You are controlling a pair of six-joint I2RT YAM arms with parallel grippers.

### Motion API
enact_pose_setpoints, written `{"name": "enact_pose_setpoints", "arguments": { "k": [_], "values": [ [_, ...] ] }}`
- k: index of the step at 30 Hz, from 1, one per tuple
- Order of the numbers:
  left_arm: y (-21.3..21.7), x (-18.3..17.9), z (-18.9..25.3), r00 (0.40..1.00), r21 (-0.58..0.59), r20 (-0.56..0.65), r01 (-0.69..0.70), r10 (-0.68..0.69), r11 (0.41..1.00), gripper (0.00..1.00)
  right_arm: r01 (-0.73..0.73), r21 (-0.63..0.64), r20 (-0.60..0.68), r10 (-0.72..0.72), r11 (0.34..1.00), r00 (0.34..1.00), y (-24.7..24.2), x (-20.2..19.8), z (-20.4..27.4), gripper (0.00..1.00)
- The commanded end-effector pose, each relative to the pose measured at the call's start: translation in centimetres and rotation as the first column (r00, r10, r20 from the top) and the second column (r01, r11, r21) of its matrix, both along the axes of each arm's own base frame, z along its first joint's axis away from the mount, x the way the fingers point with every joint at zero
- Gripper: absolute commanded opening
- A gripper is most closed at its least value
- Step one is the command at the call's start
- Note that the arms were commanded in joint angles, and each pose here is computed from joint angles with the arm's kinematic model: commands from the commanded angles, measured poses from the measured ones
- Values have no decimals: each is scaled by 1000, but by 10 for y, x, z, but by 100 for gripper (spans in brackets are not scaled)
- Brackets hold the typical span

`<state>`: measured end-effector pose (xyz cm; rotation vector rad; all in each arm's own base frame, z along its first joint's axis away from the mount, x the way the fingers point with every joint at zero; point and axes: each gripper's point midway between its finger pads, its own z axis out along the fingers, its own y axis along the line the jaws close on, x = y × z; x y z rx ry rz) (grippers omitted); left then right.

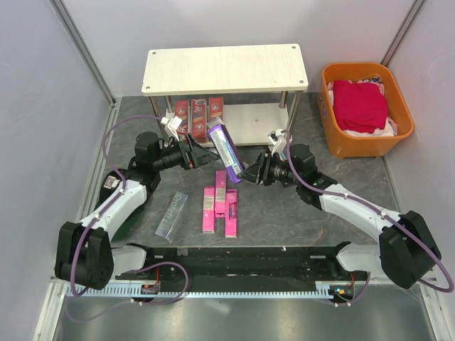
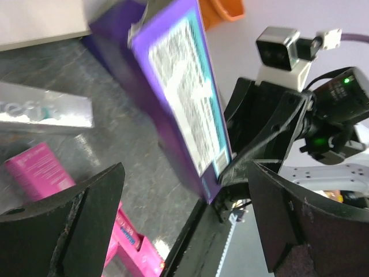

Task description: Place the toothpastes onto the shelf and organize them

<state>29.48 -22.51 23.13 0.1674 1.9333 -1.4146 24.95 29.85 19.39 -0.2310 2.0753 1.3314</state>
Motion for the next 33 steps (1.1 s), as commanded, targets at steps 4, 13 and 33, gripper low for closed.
{"name": "enact_pose_setpoints", "arguments": {
  "k": [4, 13, 33],
  "values": [
    [26, 12, 1, 985, 153, 85, -160, 148, 975, 94, 157, 59, 31, -159, 986, 987, -9, 54, 17, 24],
    [45, 13, -6, 964, 231, 104, -263, 244, 937, 94, 222, 98, -6, -223, 970, 975, 7, 115, 15, 23],
    [48, 5, -20, 964, 249, 92, -264, 249, 932, 94, 401, 142, -172, -376, 905, 911, 24, 230, -25, 22]
  ]
}}
